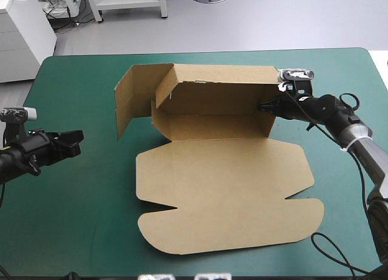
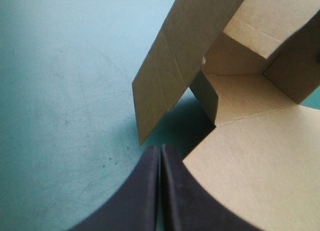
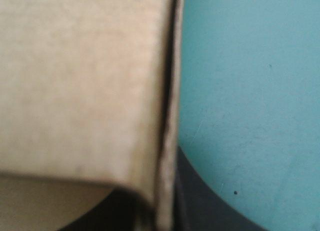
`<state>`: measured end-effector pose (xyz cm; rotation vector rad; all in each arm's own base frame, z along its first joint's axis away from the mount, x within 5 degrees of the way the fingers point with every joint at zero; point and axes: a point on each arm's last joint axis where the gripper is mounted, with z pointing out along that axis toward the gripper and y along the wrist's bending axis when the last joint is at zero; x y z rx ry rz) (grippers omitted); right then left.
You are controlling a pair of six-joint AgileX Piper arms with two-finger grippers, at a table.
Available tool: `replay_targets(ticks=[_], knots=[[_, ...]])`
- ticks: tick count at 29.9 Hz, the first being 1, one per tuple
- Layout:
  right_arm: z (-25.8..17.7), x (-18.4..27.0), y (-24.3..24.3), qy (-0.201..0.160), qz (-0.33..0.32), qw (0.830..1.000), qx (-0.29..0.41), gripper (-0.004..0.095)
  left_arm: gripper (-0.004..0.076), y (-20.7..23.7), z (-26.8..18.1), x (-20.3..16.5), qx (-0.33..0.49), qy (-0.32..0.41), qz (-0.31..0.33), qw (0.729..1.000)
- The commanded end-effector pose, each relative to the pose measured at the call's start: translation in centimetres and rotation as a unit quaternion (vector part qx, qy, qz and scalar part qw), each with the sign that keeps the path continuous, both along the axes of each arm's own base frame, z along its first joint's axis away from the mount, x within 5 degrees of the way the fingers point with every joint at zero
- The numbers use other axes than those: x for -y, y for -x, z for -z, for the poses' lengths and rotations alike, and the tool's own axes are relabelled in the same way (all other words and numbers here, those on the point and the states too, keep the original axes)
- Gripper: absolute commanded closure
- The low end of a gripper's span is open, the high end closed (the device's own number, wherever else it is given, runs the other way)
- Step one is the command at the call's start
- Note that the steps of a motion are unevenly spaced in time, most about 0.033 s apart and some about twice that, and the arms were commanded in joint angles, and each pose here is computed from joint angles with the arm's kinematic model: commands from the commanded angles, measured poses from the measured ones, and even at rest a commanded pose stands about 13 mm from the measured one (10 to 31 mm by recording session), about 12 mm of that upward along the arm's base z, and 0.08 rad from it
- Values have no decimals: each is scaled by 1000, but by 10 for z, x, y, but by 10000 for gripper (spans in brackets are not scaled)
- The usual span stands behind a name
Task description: Fold the box
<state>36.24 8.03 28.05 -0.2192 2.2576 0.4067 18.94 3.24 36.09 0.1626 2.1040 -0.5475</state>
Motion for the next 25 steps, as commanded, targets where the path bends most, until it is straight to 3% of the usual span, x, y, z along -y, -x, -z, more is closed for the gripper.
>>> replay_targets(ticks=[1,8,13,18,25], knots=[[-29,-2,8,-6,-21,1000,-9,919,727,-1,-14,1,39,18,-7,999],[-53,5,17,62,-37,996,-53,919,727,-8,-9,-3,31,20,-8,999],[-79,6,35,73,-62,993,-69,919,727,-11,-7,-4,34,17,-3,999],[-87,8,45,94,-77,983,-139,919,727,-11,-8,-4,37,23,-2,999],[-89,9,35,99,-60,983,-141,919,727,-10,-8,-2,38,18,7,999]])
